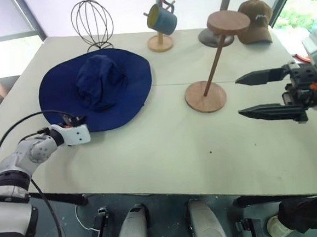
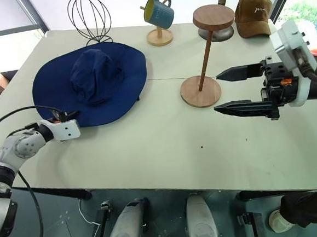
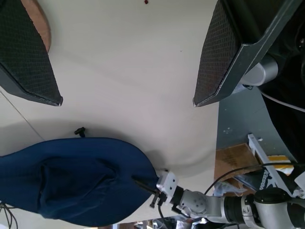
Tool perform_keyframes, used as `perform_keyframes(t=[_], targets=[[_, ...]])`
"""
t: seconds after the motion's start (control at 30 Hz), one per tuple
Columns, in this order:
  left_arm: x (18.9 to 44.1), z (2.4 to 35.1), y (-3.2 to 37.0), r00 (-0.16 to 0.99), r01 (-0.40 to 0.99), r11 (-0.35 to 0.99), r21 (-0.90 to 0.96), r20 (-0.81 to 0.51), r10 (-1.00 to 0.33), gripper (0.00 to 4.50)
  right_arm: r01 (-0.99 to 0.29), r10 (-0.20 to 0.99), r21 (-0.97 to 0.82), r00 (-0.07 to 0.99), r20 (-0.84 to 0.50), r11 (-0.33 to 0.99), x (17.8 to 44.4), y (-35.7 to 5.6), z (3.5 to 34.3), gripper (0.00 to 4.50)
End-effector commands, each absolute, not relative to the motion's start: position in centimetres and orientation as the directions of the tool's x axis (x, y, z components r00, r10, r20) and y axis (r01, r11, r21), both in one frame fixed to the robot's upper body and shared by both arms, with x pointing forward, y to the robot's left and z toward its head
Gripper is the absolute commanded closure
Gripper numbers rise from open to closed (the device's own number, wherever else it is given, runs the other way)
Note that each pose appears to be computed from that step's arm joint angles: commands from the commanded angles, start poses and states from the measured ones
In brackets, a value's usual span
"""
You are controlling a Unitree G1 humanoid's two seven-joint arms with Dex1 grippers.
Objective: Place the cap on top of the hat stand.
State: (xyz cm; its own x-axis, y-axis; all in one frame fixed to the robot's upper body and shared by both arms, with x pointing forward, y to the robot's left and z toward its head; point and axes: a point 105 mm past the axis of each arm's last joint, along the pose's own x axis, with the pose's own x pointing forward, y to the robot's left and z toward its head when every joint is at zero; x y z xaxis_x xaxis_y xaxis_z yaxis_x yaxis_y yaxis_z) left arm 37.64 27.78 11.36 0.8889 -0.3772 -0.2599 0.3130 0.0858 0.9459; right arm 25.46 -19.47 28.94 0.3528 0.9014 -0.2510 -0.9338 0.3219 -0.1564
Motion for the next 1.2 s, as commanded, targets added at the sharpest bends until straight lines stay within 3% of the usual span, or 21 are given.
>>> perform_keyframes(t=[0.03,0.23,0.53,0.67,0.93,1.2], targets=[[38.0,12.8,28.0,0.901,0.304,0.193,0.933,-0.216,-0.375,4.41,-0.921,0.899,-0.184,0.379,-0.218,0.344,25.1,-20.1,30.7,0.00],[39.1,19.5,26.6,0.891,0.348,0.507,0.789,-0.109,-0.442,4.41,-0.873,0.856,-0.265,0.469,-0.218,0.410,25.2,-21.5,31.4,0.00],[38.0,32.4,22.7,0.819,0.457,0.707,0.540,0.053,-0.571,4.41,-0.839,0.826,-0.287,0.525,-0.205,0.462,24.9,-22.6,31.7,0.00],[38.0,37.4,20.5,0.786,0.441,0.723,0.531,0.160,-0.597,4.41,-0.822,0.814,-0.289,0.551,-0.182,0.491,24.9,-23.1,31.9,0.00],[38.4,43.9,14.5,0.672,0.441,0.698,0.565,0.307,-0.674,4.41,-0.765,0.773,-0.314,0.621,-0.128,0.563,24.7,-24.8,33.3,0.00],[37.8,46.2,6.8,0.488,0.434,0.583,0.687,0.365,-0.793,4.41,-0.697,0.717,-0.316,0.694,-0.070,0.644,24.0,-27.0,34.2,0.00]])
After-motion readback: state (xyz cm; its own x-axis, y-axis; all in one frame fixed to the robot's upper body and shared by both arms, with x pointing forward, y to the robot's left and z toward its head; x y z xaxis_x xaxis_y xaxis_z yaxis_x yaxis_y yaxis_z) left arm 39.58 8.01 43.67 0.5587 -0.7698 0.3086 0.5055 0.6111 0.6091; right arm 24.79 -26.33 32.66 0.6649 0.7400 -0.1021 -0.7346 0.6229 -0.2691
